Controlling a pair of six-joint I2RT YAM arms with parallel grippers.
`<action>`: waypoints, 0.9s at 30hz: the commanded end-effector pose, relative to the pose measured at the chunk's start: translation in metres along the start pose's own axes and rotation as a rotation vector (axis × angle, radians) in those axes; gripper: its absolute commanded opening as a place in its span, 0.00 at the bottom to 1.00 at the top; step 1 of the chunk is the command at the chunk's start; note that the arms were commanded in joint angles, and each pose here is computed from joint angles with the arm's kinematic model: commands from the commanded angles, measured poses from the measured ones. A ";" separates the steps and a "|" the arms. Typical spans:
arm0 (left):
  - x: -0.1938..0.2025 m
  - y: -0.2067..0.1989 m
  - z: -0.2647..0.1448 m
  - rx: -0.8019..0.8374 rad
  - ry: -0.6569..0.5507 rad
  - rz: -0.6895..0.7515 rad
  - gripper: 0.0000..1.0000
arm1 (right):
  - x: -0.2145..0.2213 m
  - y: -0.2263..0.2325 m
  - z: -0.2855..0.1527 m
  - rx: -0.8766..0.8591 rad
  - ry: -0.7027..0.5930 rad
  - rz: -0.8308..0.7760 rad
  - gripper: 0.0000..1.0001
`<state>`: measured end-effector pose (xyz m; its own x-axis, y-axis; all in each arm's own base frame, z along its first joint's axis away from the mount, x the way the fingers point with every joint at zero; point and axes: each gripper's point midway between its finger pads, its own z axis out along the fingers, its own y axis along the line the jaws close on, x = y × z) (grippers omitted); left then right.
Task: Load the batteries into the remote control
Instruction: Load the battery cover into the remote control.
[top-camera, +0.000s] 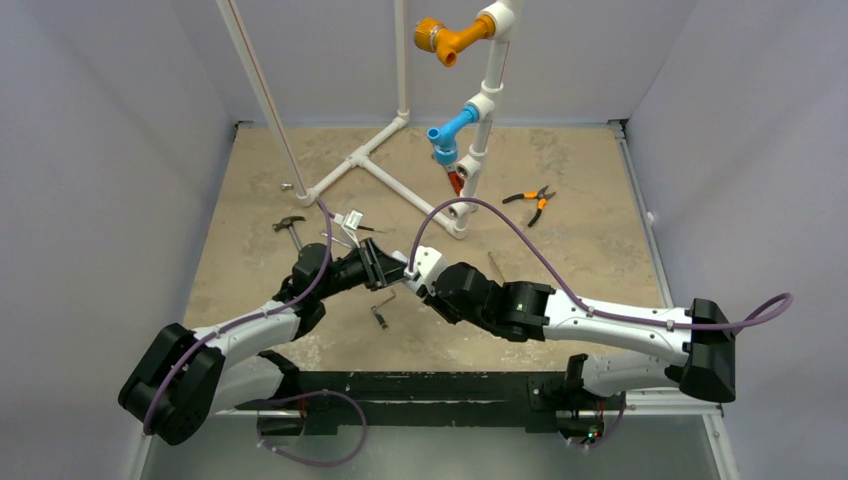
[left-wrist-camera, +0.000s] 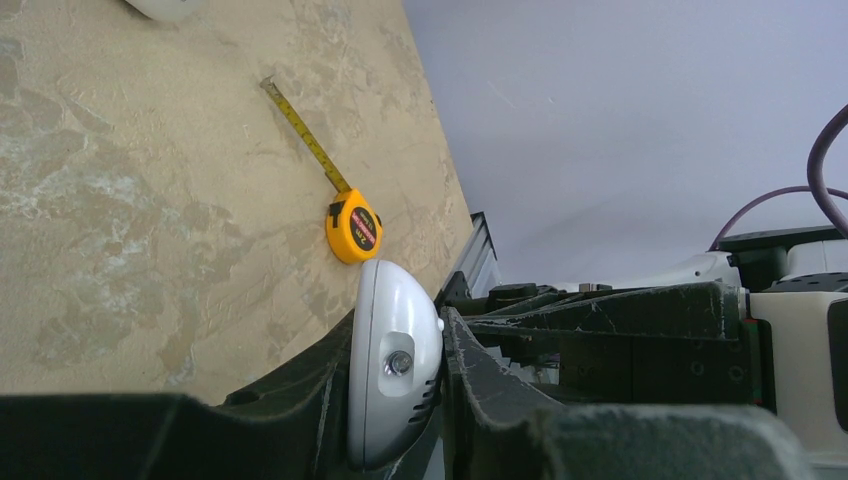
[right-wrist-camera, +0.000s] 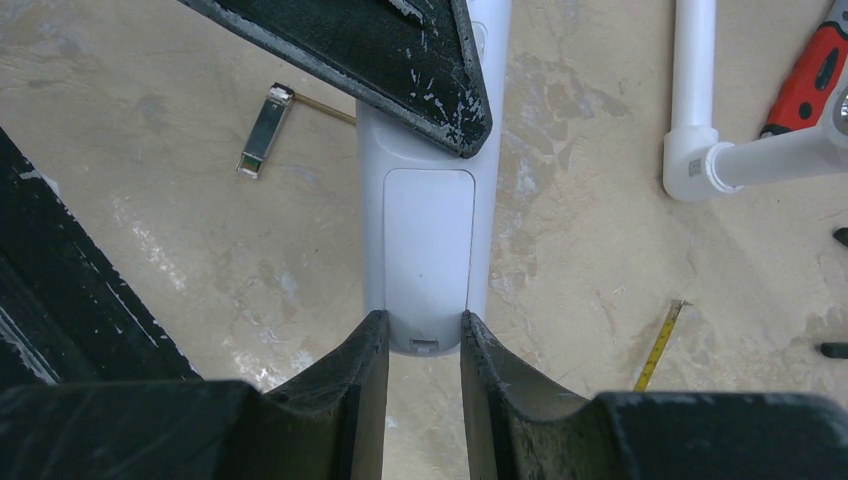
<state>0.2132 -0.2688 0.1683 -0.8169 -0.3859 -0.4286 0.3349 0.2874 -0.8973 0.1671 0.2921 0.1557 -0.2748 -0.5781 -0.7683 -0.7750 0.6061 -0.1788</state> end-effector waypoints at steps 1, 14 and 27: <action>-0.004 -0.034 0.005 0.121 0.011 0.081 0.00 | -0.055 -0.002 -0.010 -0.002 -0.181 0.051 0.22; -0.002 -0.032 0.004 0.118 0.009 0.075 0.00 | -0.051 -0.002 -0.008 0.005 -0.164 0.044 0.36; -0.001 -0.029 0.006 0.118 0.012 0.059 0.00 | -0.054 -0.006 -0.014 0.015 -0.181 0.060 0.52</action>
<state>0.2058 -0.2765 0.1681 -0.8294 -0.3539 -0.4322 0.3536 0.2663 -0.8967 0.1733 0.3032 0.1681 -0.2500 -0.5276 -0.8119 -0.7655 0.6211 -0.1679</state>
